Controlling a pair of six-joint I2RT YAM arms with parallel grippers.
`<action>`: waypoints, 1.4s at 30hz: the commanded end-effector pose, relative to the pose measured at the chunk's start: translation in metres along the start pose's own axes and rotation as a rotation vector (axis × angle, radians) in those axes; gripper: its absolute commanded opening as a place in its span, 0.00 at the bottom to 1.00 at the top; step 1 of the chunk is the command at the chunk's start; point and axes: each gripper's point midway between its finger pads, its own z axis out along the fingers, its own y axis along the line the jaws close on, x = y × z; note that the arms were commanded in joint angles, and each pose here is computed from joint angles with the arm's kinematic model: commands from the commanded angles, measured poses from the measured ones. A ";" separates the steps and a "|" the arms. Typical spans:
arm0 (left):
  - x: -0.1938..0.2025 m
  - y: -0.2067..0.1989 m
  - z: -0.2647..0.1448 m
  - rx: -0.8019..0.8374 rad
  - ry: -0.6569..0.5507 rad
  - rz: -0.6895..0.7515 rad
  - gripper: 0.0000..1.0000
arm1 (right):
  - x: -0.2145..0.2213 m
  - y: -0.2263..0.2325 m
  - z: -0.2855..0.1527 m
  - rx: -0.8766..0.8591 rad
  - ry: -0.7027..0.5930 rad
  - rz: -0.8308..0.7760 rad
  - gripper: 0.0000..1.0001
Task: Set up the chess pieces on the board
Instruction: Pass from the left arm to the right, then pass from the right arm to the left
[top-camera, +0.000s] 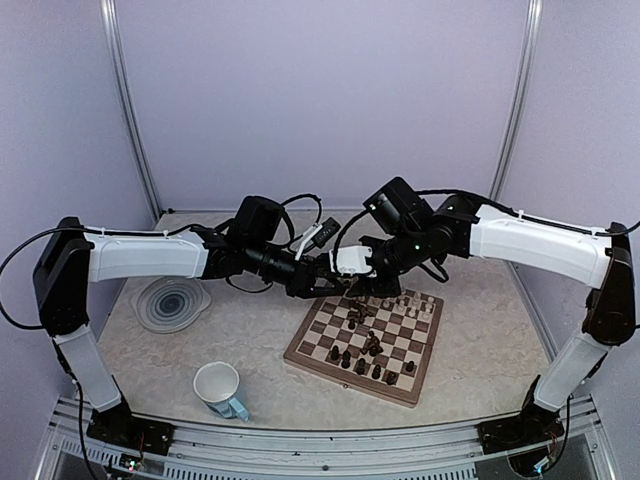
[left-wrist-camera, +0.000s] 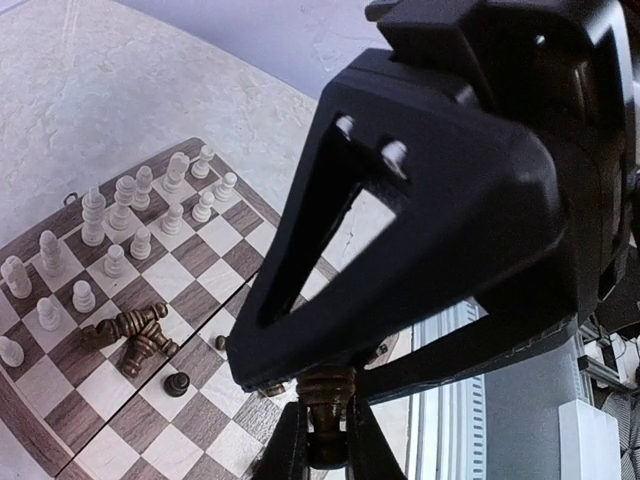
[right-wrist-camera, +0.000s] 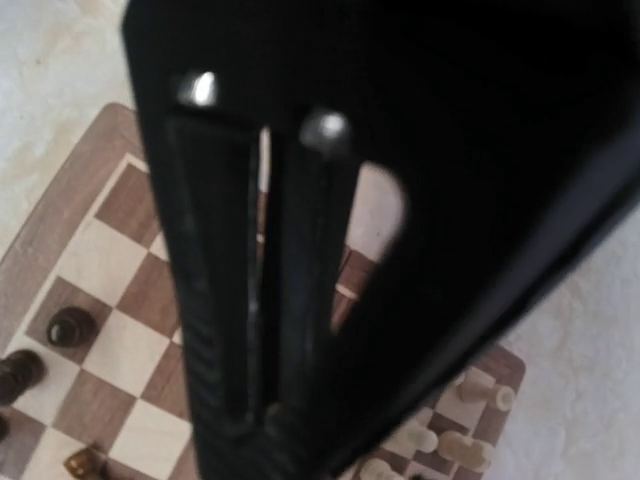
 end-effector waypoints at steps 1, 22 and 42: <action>-0.007 -0.007 0.003 0.029 -0.002 0.012 0.07 | 0.003 0.005 0.007 0.016 0.039 -0.056 0.34; -0.076 -0.009 -0.067 -0.236 -0.450 0.062 0.56 | 0.001 -0.028 -0.037 -0.026 -0.312 0.370 0.05; -0.115 -0.034 -0.026 -0.243 -0.686 -0.046 0.43 | -0.012 -0.032 -0.071 -0.226 -0.582 0.541 0.08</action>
